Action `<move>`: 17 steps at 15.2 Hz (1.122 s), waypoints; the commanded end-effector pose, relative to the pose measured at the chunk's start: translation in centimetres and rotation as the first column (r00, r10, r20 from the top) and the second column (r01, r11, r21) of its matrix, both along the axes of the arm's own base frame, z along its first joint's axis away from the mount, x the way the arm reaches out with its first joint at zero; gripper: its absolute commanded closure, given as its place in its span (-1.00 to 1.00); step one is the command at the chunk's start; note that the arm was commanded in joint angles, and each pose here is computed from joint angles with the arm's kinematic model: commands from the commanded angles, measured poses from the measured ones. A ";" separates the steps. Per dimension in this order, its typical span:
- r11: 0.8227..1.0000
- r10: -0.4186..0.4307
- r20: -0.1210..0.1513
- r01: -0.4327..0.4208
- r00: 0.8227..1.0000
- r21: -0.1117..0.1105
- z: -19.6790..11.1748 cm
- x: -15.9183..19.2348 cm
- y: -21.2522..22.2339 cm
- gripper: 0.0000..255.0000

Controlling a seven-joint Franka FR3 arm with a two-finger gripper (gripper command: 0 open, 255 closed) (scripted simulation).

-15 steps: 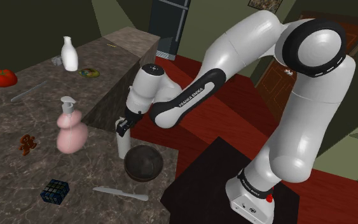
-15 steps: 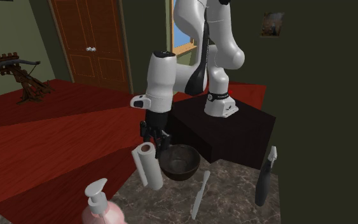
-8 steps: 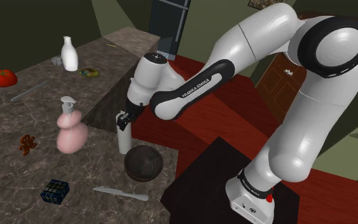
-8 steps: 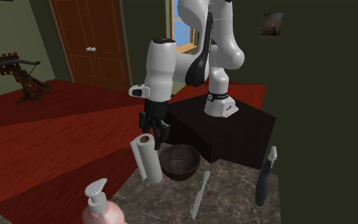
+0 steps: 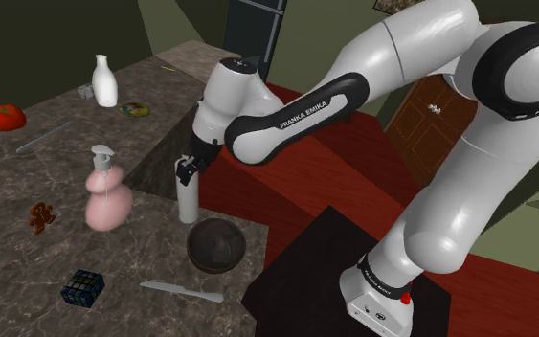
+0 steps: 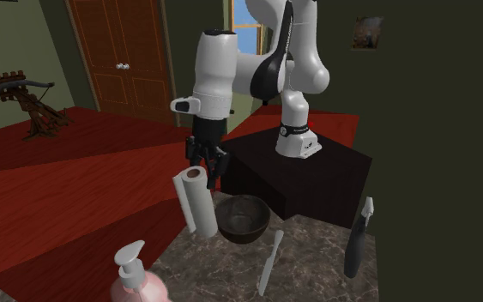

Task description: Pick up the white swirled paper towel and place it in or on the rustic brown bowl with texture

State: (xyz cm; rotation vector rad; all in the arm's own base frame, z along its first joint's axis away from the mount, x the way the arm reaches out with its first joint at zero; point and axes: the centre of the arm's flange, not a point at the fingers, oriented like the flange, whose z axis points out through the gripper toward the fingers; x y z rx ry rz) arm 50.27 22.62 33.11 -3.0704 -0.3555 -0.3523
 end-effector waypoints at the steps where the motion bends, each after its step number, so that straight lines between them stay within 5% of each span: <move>1: 1.000 0.000 -0.001 0.000 1.000 0.000 1.0 0.0 0.0 1.00; 13: 1.000 0.000 -0.001 0.000 1.000 0.000 7.1 0.0 0.0 1.00; 17: 1.000 0.000 -0.001 0.000 1.000 0.000 9.6 -4.6 -0.8 1.00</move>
